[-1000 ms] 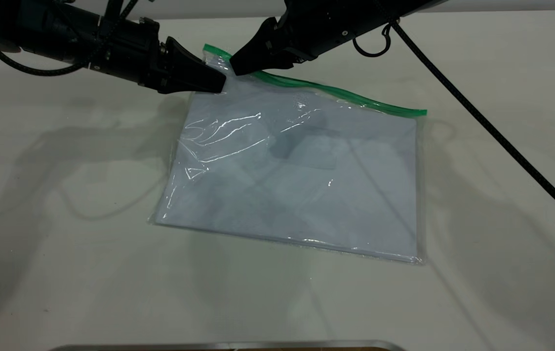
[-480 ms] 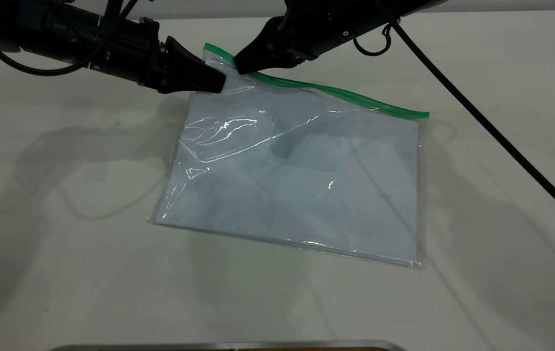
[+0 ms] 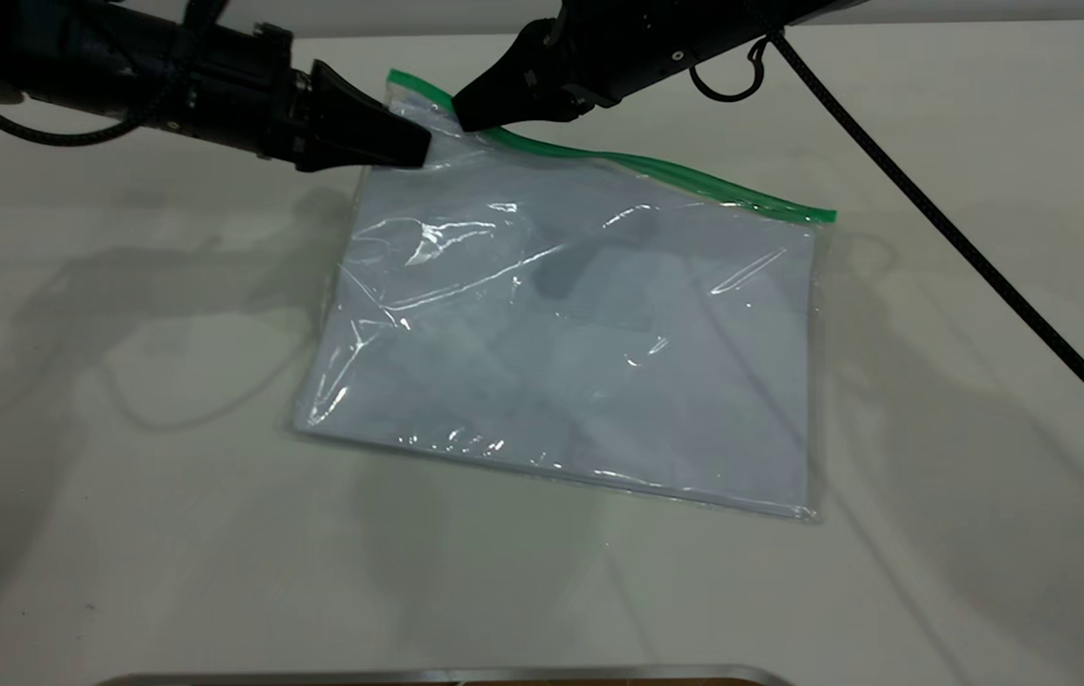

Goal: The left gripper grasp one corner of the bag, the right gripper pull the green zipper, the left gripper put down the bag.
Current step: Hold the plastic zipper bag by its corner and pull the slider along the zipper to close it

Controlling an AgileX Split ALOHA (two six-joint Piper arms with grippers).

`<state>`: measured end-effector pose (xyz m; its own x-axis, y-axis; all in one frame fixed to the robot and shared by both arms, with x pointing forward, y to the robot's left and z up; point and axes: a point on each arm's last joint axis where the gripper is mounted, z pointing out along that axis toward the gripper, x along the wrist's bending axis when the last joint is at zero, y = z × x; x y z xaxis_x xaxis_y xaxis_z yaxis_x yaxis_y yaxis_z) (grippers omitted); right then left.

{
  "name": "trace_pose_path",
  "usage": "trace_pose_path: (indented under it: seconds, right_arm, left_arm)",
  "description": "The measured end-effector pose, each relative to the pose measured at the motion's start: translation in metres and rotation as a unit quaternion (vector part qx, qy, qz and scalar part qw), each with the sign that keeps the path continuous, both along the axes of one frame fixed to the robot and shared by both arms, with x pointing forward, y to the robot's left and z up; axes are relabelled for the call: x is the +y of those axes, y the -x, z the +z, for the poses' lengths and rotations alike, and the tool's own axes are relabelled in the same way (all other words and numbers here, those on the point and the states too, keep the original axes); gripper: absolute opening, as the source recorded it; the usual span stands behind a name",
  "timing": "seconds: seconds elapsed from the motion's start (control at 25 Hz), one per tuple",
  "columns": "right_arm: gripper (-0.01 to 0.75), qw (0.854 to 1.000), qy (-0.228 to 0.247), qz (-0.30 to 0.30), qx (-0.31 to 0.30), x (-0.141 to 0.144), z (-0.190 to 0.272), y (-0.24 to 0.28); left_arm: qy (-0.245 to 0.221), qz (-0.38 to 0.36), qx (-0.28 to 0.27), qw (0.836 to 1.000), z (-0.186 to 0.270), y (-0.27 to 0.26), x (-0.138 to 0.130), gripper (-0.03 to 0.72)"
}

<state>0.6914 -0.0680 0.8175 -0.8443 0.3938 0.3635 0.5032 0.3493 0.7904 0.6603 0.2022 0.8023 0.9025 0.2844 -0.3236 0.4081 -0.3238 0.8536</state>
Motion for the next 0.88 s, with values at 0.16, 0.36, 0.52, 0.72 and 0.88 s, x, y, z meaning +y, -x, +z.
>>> trace_pose_path:
  seconds: [0.16,0.36,0.52,0.72,0.88]
  right_arm:
    - [0.038,1.0,-0.002,-0.005,-0.005,-0.005,0.001,-0.003]
    - [0.038,1.0,0.008,-0.015,-0.013,-0.01,-0.001,-0.007]
    - [0.039,1.0,0.009,-0.02,-0.015,-0.017,-0.001,-0.01]
    - [0.042,0.999,0.016,-0.027,-0.018,-0.027,-0.002,-0.014]
    - [0.042,0.999,0.025,-0.042,-0.021,-0.041,-0.003,-0.02]
  left_arm:
    - [0.022,0.014,0.002,1.0,0.004,-0.002,0.007,0.054]
    - [0.029,0.022,0.002,0.999,0.005,-0.004,0.009,0.054]
    - [0.036,0.025,0.003,0.999,0.006,-0.004,0.009,0.054]
    - [0.052,0.037,0.003,0.998,0.009,-0.006,0.016,0.053]
    - [0.061,0.045,0.003,0.997,0.01,-0.008,0.02,0.053]
